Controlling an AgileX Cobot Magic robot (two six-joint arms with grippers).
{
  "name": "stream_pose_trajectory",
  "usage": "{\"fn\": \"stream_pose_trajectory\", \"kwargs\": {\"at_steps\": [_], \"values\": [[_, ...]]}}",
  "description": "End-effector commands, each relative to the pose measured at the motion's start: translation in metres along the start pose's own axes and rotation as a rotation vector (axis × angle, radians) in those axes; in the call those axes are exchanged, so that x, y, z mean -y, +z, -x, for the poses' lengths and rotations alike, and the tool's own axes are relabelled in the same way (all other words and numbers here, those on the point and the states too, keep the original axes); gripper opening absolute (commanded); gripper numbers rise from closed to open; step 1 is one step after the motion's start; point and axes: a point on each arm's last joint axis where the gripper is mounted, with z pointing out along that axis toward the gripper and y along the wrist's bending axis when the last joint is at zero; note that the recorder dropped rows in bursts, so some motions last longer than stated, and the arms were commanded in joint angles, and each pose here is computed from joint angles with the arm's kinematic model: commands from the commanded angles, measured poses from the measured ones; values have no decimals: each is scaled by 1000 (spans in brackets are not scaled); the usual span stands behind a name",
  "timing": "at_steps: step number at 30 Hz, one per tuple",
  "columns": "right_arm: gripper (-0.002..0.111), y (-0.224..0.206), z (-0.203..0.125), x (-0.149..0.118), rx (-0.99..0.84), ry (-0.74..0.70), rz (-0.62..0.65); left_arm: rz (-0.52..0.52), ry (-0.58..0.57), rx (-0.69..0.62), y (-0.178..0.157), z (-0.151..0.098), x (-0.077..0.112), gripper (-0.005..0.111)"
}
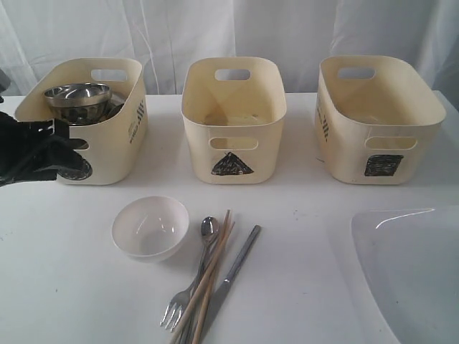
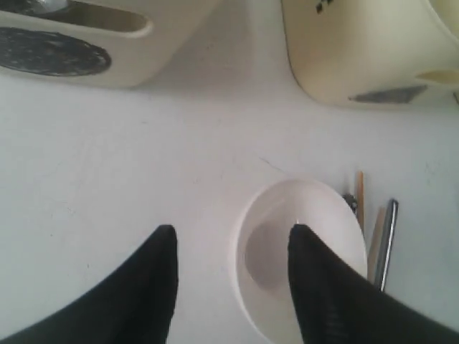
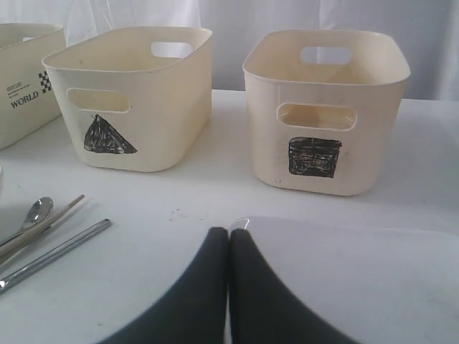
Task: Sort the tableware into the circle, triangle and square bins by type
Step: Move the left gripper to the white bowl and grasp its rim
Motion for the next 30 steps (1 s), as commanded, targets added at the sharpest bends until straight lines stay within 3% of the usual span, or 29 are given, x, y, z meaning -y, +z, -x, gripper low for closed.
{"fn": "stream_pose_trajectory", "kwargs": {"at_steps": [1, 5, 8, 16, 25, 30], "values": [[0, 0, -1, 0, 5, 9, 1, -39, -152, 15, 23, -5, -9, 52], [0, 0, -1, 0, 5, 9, 1, -196, -56, -109, 42, -15, -5, 64], [0, 0, -1, 0, 5, 9, 1, -263, -97, -129, 49, -16, -3, 72], [0, 0, -1, 0, 5, 9, 1, -241, -52, -140, 60, -19, -11, 71], [0, 0, -1, 0, 3, 9, 1, -270, 137, -258, 95, -43, -3, 71], [0, 0, -1, 0, 7, 9, 2, -181, 297, -303, 117, -59, 2, 70]]}}
